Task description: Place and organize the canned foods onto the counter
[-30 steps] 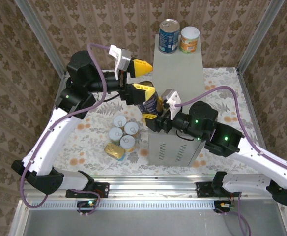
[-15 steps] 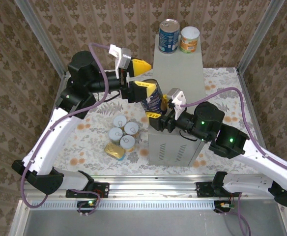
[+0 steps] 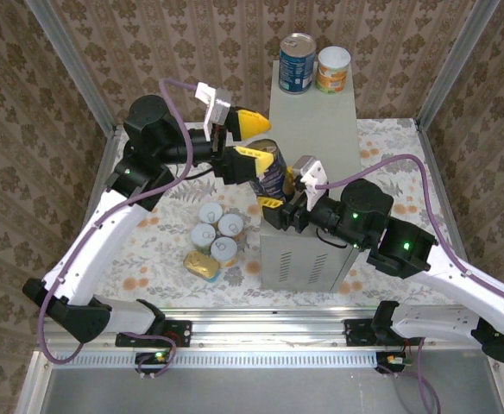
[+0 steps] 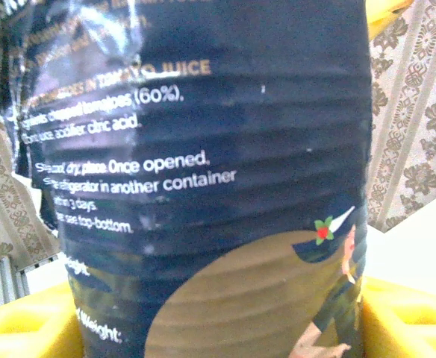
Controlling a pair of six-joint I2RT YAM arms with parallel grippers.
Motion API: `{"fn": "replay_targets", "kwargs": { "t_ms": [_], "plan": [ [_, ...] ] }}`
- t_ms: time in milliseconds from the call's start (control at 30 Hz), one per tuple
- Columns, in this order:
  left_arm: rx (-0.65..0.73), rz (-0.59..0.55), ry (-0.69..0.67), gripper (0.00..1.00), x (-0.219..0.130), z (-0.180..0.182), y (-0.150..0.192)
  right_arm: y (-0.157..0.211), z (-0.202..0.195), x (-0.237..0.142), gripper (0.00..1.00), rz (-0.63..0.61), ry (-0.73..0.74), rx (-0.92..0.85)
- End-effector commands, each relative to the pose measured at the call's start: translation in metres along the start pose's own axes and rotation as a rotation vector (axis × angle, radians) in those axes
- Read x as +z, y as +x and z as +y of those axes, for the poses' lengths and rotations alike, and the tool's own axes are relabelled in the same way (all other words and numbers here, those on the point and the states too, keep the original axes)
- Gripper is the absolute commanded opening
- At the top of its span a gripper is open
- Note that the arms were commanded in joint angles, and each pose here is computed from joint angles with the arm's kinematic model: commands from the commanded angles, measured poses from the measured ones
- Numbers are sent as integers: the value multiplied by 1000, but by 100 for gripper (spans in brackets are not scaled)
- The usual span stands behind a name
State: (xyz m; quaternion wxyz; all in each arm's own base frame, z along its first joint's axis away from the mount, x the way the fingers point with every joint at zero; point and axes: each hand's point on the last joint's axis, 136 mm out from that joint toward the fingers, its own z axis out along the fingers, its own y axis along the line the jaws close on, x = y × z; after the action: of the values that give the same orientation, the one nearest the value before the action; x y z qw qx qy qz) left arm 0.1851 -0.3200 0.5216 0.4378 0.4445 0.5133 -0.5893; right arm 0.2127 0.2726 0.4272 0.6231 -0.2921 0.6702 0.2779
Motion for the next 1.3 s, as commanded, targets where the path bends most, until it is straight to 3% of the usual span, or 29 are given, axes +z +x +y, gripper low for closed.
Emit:
{"fn": "replay_targets", "kwargs": {
  "t_ms": [0,300,500,600,667,900,1033,1267],
  "plan": [
    [20,-9,60,100,-5,-19,-6,-80,-14,-31,53,-273,51,46],
    [5,9,15,99,-4,-8,1,-85,-15,-34,54,-282,48,46],
    [13,3,17,93,-1,-8,-2,-85,-15,-30,55,-285,49,57],
    [17,-7,7,82,0,-6,-4,-84,-15,-28,57,-280,49,59],
    [22,-20,5,72,1,-5,-8,-84,-16,-27,60,-277,52,62],
    [38,-73,-48,58,5,7,-22,-78,-22,-30,79,-253,85,63],
    [71,-85,-121,57,9,18,-31,-69,-32,-36,91,-216,141,56],
    [165,-4,-271,56,28,35,-27,-57,-58,-74,100,-184,270,36]
  ]
}}
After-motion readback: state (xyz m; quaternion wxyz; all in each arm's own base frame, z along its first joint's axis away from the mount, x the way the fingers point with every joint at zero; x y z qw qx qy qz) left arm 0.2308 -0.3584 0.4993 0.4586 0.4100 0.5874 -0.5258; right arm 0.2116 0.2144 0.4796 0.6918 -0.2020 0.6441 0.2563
